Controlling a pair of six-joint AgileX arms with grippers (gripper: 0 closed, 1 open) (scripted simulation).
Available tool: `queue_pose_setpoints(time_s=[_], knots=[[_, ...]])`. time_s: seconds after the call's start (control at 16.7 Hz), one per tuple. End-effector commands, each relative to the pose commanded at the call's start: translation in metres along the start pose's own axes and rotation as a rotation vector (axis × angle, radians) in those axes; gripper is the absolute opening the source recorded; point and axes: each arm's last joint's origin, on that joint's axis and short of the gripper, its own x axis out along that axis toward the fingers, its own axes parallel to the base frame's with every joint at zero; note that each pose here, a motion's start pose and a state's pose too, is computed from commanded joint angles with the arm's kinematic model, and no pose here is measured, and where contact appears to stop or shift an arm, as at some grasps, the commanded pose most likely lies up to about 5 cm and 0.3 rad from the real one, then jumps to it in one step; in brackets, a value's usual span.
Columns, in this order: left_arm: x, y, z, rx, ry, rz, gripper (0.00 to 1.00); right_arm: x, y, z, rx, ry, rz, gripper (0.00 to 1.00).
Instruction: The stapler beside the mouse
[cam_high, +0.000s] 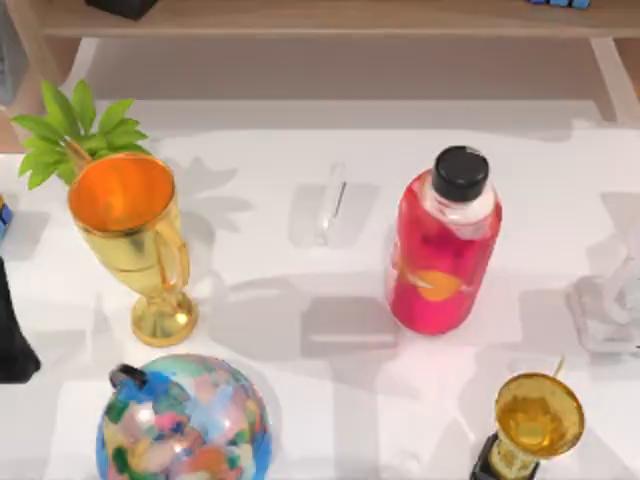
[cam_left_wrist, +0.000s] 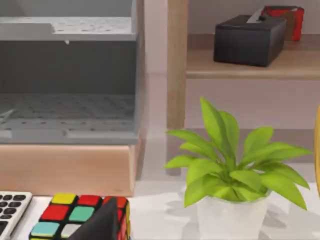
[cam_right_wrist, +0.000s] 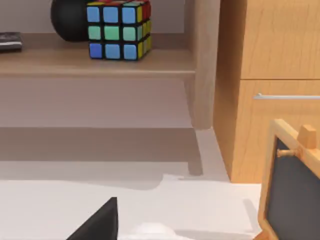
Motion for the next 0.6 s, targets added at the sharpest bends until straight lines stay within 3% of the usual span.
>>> queue_pose_setpoints(time_s=[0.3,0.6], knots=[[0.000,0.000,0.000,0.000,0.000,0.000,1.00,0.001,0.003,0.009,0.013,0.039,0.026,1.00],[0.000,0.000,0.000,0.000,0.000,0.000,1.00,0.014,0.020,0.067,0.059,0.220,0.112,1.00]])
